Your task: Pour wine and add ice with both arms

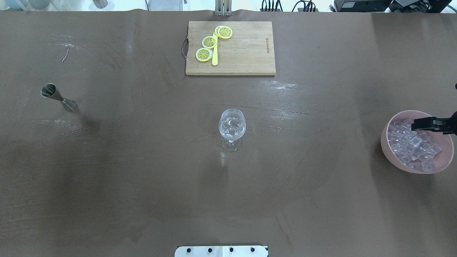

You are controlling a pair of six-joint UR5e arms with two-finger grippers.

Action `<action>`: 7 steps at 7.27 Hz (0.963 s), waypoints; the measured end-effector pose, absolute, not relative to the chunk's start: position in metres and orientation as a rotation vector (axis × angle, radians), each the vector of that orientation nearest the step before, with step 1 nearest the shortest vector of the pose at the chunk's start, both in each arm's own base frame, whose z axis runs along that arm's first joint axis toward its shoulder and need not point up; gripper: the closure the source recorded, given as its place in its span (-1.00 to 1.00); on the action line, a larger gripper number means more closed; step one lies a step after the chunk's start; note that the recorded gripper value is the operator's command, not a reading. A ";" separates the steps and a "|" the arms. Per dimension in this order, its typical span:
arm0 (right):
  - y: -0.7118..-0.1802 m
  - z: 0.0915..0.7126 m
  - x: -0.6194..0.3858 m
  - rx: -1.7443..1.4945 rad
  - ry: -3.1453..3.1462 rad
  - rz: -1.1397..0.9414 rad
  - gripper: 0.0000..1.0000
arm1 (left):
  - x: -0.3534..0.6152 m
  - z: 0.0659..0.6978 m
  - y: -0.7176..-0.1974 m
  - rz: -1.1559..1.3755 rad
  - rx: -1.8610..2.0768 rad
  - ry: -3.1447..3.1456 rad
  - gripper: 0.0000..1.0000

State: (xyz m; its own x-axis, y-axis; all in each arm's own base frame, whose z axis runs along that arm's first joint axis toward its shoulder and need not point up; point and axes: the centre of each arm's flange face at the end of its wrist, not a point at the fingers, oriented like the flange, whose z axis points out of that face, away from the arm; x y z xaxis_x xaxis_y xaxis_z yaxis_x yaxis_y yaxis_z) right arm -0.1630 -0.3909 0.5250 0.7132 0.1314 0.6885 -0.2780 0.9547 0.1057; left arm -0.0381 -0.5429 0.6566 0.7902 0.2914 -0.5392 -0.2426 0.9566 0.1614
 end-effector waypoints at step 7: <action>-0.387 0.550 -0.184 0.204 -0.672 0.243 -0.19 | -0.038 0.656 -0.543 0.289 0.088 0.594 -0.96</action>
State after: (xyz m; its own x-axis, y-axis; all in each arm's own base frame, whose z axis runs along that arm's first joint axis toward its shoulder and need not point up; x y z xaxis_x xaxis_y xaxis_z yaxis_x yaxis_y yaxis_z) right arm -0.1838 -0.3871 0.5497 0.7565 0.1553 0.6353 -0.2863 0.9520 0.1082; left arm -0.0381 -0.5433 0.6556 0.7901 0.2929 -0.5385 -0.2426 0.9561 0.1642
